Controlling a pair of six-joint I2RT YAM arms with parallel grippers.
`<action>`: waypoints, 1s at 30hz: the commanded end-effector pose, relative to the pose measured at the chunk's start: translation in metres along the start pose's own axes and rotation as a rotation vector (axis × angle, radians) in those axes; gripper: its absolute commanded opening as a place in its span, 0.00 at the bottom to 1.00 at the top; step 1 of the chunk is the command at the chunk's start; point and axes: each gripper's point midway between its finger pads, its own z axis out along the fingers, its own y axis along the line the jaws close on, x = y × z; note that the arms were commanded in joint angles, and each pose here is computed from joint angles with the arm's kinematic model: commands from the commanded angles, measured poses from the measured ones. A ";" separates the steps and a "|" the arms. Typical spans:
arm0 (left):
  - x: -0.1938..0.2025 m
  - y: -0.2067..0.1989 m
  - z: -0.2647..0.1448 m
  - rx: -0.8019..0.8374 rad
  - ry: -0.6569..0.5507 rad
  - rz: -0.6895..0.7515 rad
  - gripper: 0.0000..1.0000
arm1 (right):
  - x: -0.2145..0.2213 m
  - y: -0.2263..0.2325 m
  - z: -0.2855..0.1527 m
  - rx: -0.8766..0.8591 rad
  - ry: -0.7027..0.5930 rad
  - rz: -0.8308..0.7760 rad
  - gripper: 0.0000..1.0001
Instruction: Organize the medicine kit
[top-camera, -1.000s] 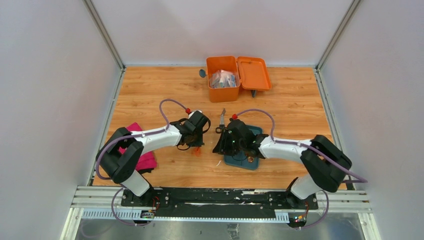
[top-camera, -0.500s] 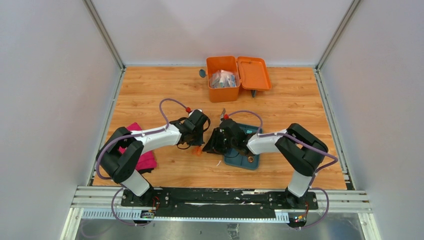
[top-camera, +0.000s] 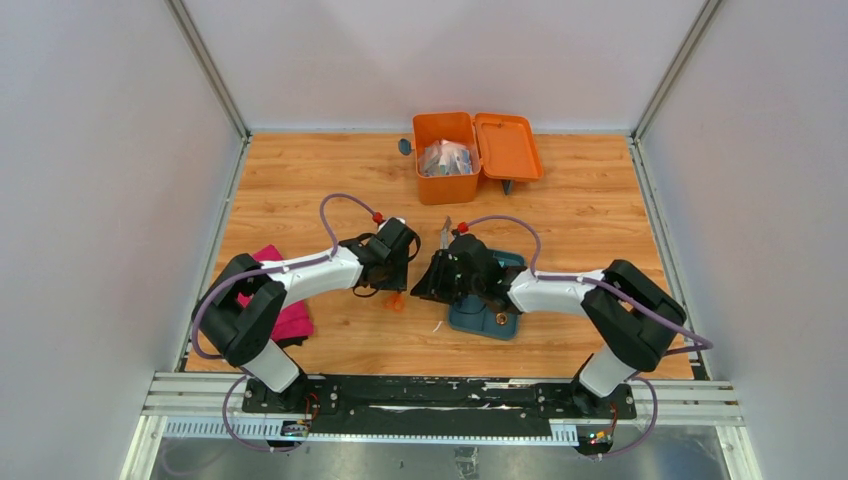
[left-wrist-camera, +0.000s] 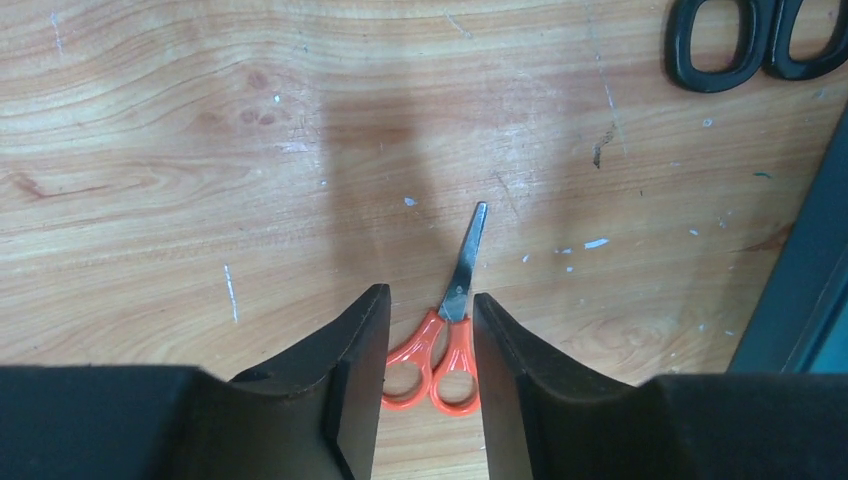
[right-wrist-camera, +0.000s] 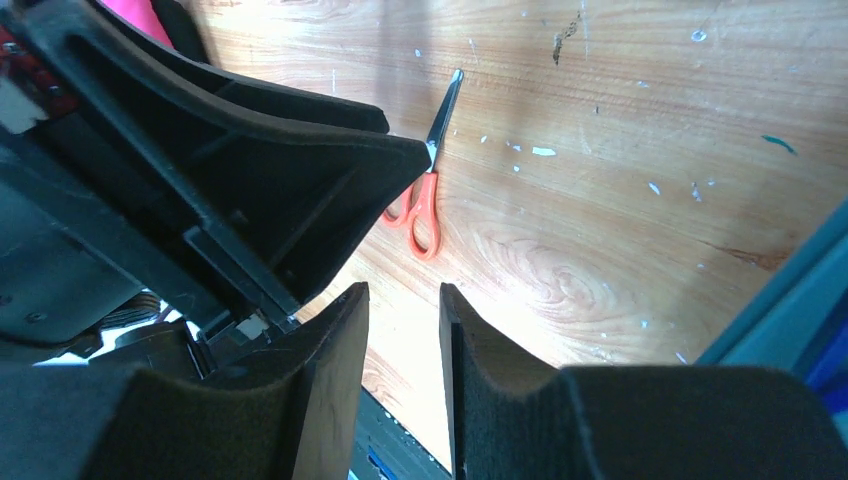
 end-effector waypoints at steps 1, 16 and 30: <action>-0.009 0.002 -0.009 -0.010 -0.024 0.035 0.43 | 0.005 -0.017 -0.008 0.069 -0.017 -0.024 0.38; 0.006 -0.001 0.007 -0.080 0.021 0.133 0.44 | 0.007 -0.024 -0.017 0.087 -0.030 -0.018 0.37; 0.018 0.002 0.008 -0.122 0.042 0.178 0.19 | 0.007 -0.026 -0.018 0.091 -0.030 -0.011 0.37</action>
